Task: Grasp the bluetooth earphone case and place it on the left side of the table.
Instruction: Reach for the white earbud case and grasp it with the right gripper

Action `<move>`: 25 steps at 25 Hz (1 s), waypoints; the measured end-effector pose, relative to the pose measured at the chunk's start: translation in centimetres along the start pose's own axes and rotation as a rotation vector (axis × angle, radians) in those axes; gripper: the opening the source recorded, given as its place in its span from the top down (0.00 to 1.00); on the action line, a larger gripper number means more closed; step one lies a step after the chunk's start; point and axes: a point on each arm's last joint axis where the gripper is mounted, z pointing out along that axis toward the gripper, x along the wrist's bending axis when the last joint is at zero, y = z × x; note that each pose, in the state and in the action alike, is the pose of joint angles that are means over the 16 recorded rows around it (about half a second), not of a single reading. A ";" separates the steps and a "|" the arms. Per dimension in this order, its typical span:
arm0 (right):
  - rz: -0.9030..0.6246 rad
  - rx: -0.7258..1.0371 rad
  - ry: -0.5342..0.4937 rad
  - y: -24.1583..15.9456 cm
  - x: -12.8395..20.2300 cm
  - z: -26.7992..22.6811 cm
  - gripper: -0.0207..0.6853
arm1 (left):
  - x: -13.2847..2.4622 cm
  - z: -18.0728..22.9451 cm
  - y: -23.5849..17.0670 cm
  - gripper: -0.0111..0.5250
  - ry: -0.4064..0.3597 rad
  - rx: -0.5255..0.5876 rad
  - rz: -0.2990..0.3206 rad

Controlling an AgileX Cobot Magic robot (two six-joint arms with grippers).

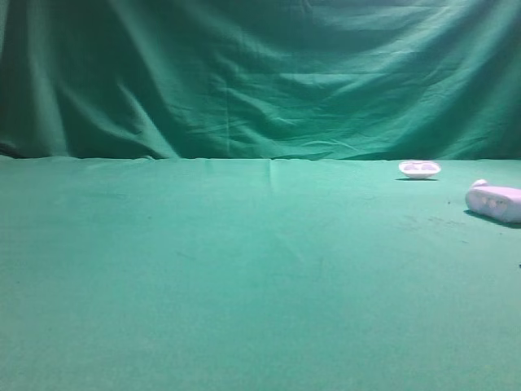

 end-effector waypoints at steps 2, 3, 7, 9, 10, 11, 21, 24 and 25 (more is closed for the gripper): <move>0.017 0.092 0.006 0.7 0.1 0.6 0.97 | 0.0 0.0 0.0 0.98 0.000 0.000 0.000; 0.023 0.132 0.009 1.0 0.2 0.9 0.97 | 0.0 0.0 0.0 0.98 0.000 0.000 0.000; 0.022 0.257 0.026 2.0 0.5 2.7 0.97 | 0.0 0.0 0.0 0.98 0.000 0.000 0.000; 0.005 0.307 0.040 2.4 0.6 3.7 0.97 | 0.0 0.0 0.0 0.98 0.000 0.000 0.000; -0.009 0.332 0.050 2.5 0.8 4.2 0.97 | 0.0 0.0 0.0 0.98 0.000 0.000 0.000; -0.024 0.357 0.059 2.7 0.9 4.7 0.97 | 0.0 0.0 0.0 0.98 0.000 0.000 0.000; -0.243 0.676 0.114 3.7 3.1 11.9 0.90 | 0.0 0.0 0.0 0.98 0.000 0.000 0.000; -0.279 0.758 0.100 3.6 3.9 14.6 0.79 | 0.0 0.0 0.0 0.98 0.000 0.000 0.000; -0.286 0.781 0.092 3.5 4.1 15.5 0.74 | 0.0 0.0 0.0 0.98 0.000 0.000 0.000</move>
